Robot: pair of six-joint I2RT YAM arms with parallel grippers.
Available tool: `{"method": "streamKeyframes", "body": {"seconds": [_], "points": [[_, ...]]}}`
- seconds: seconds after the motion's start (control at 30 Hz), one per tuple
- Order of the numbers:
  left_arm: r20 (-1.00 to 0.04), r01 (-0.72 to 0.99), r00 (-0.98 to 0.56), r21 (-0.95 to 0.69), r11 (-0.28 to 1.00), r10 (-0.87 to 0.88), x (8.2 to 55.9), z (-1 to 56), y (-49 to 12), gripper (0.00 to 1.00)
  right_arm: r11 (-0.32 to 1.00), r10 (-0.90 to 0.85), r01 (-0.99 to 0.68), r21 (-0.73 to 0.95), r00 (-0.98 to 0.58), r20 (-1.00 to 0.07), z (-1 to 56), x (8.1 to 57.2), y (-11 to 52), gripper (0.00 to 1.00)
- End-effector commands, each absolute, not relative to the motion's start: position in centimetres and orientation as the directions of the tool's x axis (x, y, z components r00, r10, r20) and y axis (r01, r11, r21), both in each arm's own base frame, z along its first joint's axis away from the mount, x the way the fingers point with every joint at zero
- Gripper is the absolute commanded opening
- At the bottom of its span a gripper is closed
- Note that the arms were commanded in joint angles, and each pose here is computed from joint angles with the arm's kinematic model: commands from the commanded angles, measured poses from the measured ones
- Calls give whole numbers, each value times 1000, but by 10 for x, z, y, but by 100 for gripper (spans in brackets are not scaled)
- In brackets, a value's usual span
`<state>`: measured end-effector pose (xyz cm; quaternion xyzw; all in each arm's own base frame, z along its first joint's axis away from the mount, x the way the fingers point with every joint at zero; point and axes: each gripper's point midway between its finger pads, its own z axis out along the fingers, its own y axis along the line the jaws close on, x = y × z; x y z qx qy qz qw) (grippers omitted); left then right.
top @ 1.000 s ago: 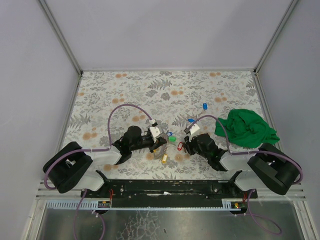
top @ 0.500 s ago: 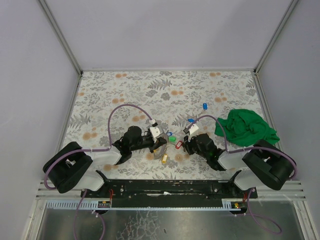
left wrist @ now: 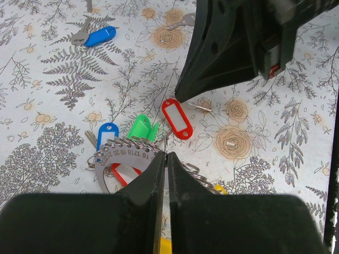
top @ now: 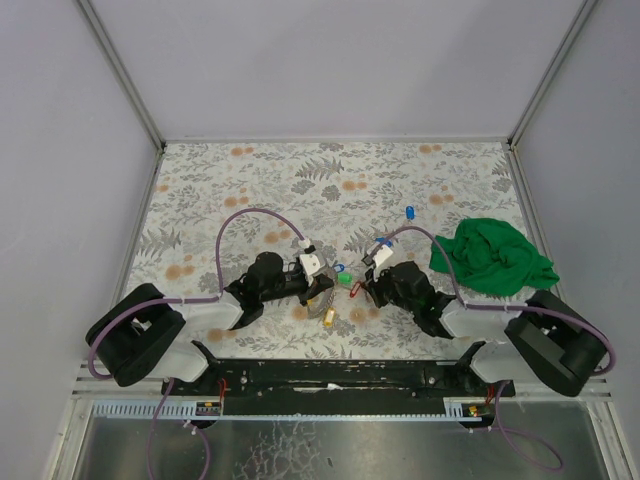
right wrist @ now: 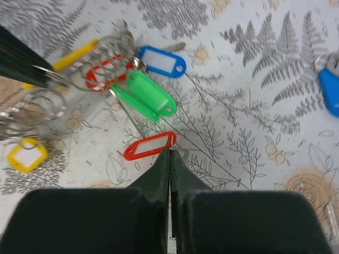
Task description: Put the keys on the keyring
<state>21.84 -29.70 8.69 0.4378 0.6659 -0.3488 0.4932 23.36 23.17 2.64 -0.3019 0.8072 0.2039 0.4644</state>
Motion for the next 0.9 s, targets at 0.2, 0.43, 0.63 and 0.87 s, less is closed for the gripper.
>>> {"method": "streamKeyframes", "body": {"seconds": [0.2,0.43,0.63,0.87], "points": [[-976,946,-26,46,321,217,218,103,-304,0,431,-419,-892,-135,-65,-906,101,206,253,0],[-971,970,41,95,226,234,206,102,-307,0,261,-480,-933,-248,98,-872,121,191,253,0],[-963,986,85,118,116,255,194,96,-312,0,154,-544,-960,-235,116,-831,115,187,259,0],[-956,992,93,114,60,279,191,89,-317,0,80,-556,-962,-262,175,-812,111,189,267,0]]}}
